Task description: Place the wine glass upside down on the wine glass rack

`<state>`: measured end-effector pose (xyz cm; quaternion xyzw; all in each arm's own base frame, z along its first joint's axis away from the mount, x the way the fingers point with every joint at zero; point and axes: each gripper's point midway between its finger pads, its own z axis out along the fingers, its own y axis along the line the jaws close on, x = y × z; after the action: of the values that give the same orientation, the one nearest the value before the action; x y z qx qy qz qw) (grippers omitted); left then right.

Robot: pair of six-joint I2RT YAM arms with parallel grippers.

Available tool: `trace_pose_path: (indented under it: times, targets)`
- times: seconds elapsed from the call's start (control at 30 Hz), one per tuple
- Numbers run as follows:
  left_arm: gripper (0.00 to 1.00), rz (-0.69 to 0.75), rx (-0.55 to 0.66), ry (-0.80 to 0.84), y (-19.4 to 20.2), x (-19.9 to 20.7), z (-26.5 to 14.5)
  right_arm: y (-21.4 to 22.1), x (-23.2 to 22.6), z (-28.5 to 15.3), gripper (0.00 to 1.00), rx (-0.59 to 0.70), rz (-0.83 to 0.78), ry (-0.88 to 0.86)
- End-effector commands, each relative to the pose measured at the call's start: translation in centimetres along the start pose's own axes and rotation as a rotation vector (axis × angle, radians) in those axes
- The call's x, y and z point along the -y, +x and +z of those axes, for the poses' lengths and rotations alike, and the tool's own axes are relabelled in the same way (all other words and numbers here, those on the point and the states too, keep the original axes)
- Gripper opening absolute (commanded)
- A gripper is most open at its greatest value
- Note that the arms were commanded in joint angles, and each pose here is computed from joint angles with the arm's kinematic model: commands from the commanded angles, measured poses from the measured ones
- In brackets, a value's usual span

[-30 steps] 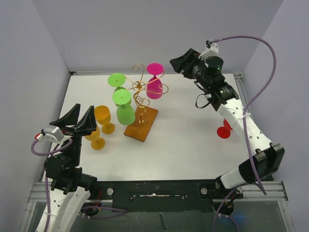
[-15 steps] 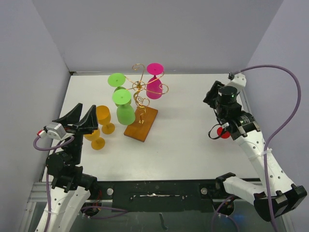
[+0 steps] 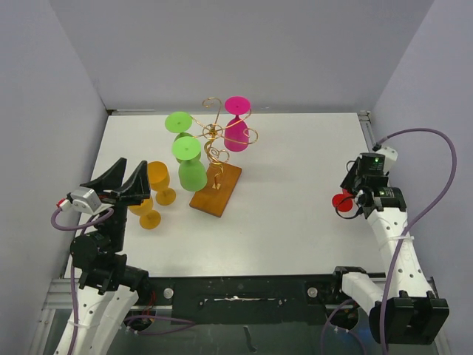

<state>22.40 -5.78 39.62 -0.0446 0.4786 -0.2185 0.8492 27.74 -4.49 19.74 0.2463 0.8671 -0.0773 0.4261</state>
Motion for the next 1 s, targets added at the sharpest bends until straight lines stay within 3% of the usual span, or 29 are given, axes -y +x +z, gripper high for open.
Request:
trace_pose_path:
  times: [0.0, 0.33, 0.67, 0.97]
  targets:
    - [0.58, -0.013, 0.035, 0.028, -1.5, 0.8, 0.2, 0.8, -0.8, 1.4, 0.4, -0.04, -0.015, -0.112]
    - [0.58, -0.011, 0.034, 0.028, -1.4, 0.7, 0.2, -0.6, -0.9, 1.6, 0.39, -0.023, -0.013, -0.108]
    - [0.58, -0.009, 0.032, 0.029, -1.4, 0.8, 0.2, -3.4, -0.8, -0.9, 0.49, 0.049, 0.023, -0.108]
    - [0.58, -0.006, 0.034, 0.028, -1.5, 0.7, 0.2, -3.5, -3.6, 1.7, 0.49, 0.012, -0.059, -0.221]
